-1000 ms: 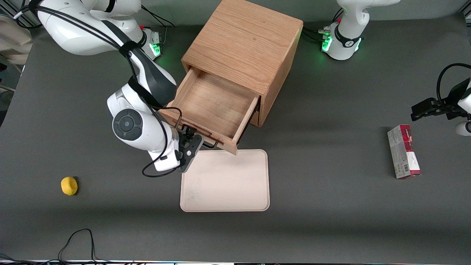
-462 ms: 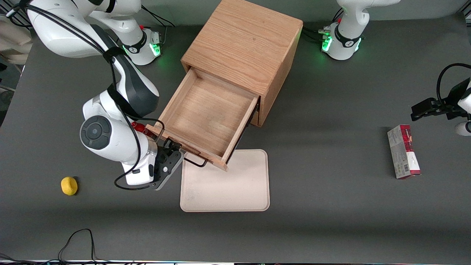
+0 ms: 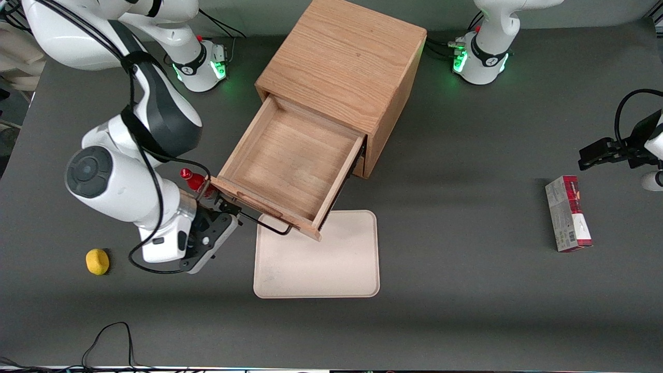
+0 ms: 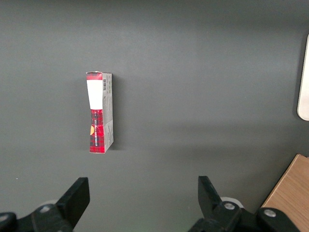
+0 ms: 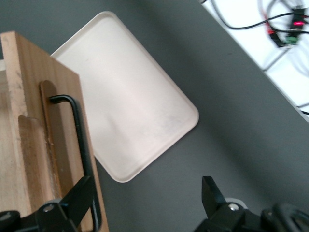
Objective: Open upper drawer
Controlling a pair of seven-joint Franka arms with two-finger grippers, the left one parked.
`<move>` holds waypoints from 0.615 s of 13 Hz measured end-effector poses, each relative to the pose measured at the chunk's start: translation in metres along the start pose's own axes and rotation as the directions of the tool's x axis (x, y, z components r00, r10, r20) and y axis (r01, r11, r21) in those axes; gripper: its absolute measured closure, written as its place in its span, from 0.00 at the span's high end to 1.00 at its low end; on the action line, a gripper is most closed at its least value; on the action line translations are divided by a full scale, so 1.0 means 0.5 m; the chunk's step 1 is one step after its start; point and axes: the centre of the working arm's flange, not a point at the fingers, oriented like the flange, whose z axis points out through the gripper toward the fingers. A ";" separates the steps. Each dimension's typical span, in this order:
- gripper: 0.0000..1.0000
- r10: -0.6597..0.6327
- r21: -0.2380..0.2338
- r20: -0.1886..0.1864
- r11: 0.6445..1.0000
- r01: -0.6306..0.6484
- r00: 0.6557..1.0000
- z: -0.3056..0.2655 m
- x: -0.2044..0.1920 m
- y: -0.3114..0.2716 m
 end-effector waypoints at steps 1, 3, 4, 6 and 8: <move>1.00 0.060 0.006 0.015 0.998 -0.060 0.998 -0.037 -0.028 0.025; 1.00 0.269 0.034 0.055 0.962 -0.271 0.962 -0.135 -0.118 0.080; 1.00 0.361 0.024 0.064 0.931 -0.363 0.930 -0.179 -0.167 0.101; 1.00 0.509 -0.020 0.079 0.860 -0.509 0.857 -0.238 -0.261 0.112; 1.00 0.627 -0.059 0.098 0.779 -0.625 0.772 -0.263 -0.349 0.097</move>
